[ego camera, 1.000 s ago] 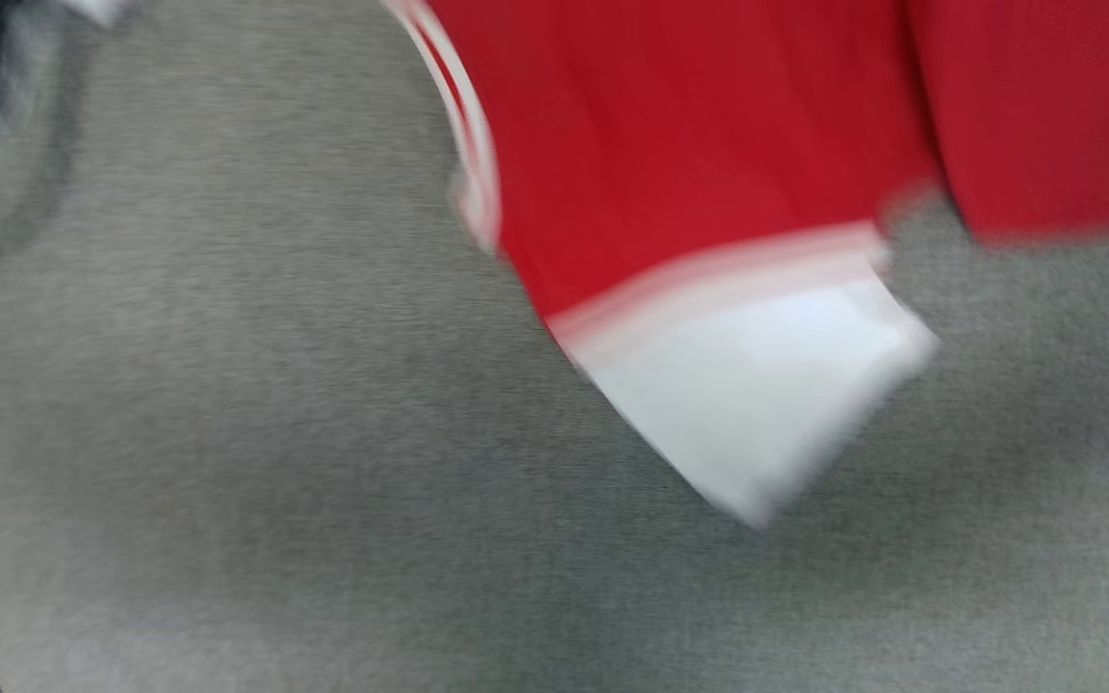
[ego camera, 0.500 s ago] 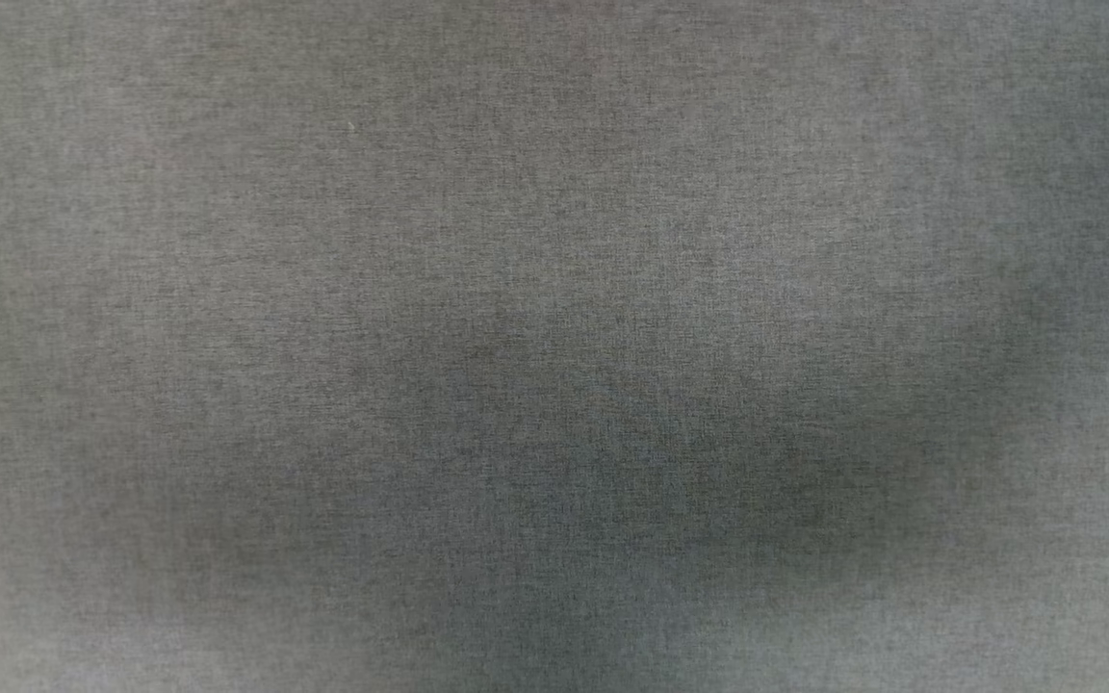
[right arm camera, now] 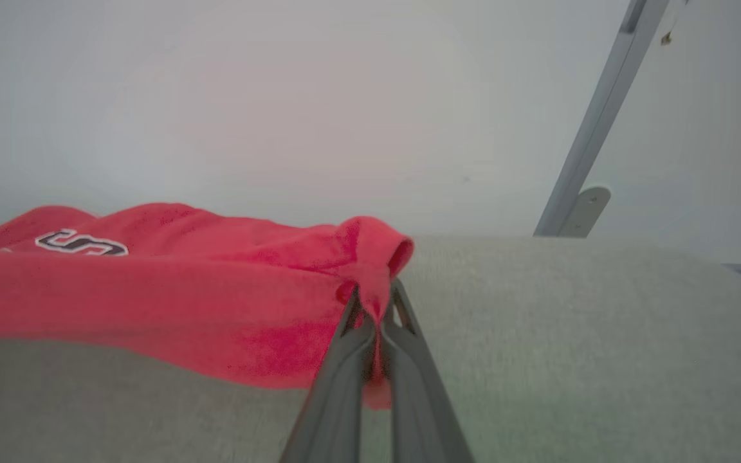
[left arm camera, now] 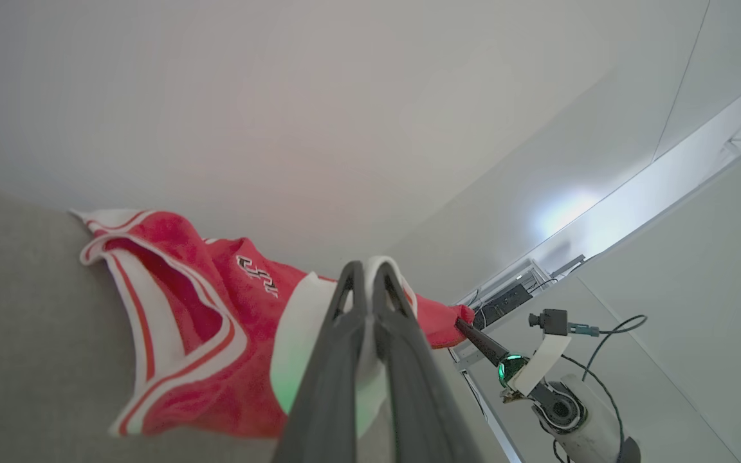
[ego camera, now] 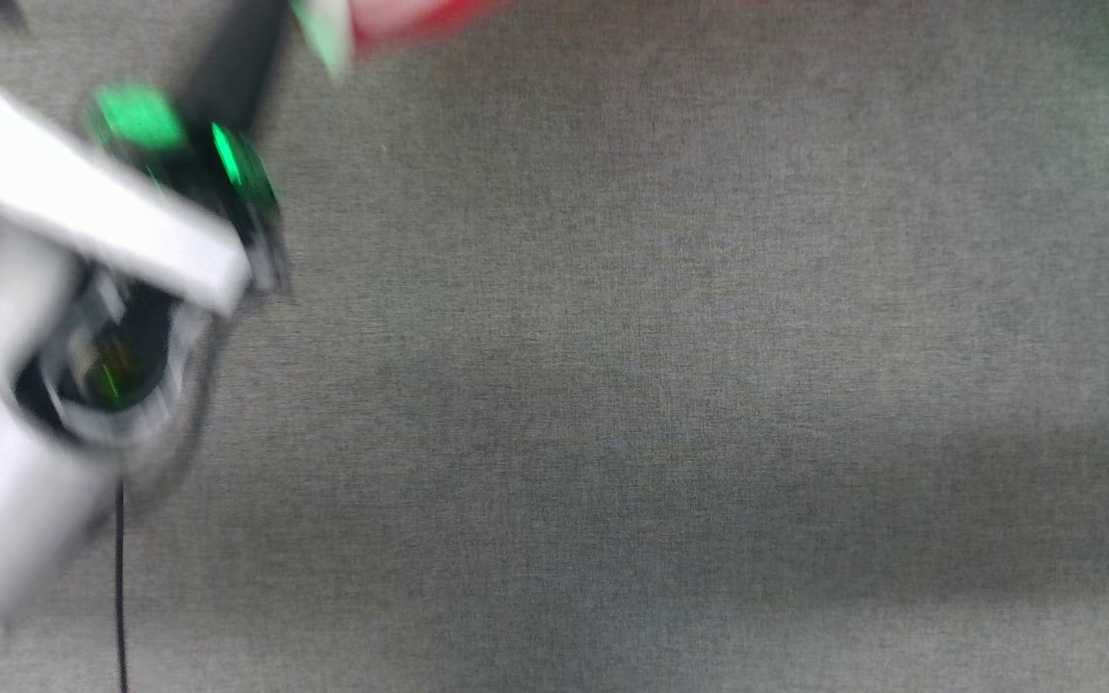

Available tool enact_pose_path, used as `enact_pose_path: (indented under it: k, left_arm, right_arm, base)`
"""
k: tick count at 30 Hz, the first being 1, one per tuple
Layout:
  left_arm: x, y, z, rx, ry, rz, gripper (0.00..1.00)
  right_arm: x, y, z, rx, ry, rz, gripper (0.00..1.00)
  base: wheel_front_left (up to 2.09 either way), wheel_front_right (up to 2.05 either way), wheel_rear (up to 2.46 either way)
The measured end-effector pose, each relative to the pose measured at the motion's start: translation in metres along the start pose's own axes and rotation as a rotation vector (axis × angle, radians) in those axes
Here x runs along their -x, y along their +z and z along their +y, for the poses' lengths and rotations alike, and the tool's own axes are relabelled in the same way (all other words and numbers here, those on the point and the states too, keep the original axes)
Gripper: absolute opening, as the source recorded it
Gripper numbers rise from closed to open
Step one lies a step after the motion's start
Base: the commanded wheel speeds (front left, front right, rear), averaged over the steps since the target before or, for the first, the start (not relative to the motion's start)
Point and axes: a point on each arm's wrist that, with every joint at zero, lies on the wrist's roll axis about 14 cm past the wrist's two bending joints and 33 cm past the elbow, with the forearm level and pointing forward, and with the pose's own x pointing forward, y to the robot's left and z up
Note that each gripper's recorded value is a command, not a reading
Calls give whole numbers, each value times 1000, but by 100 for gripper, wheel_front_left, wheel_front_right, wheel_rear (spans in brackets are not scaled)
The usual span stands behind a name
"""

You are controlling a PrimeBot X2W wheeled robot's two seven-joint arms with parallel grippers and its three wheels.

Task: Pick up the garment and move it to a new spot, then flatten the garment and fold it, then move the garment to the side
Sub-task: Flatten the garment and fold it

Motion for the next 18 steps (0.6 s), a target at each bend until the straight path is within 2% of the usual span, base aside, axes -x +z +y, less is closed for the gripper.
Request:
enact_pose_path:
  k: [3,7,18]
  left_arm:
    - [32,-32,0,3,27,74,0]
    - [67,-59,-9,25,45,130,0]
    - [146,-104,-33,71,96,260,0]
  right_arm:
    - [30,-32,-1,-23,20,75,0]
    - [69,-56,2,-47,43,144,0]
    - [154,-94,11,-95,47,297,0]
  base:
    - [0,0,0]
    - [0,0,0]
    - [0,0,0]
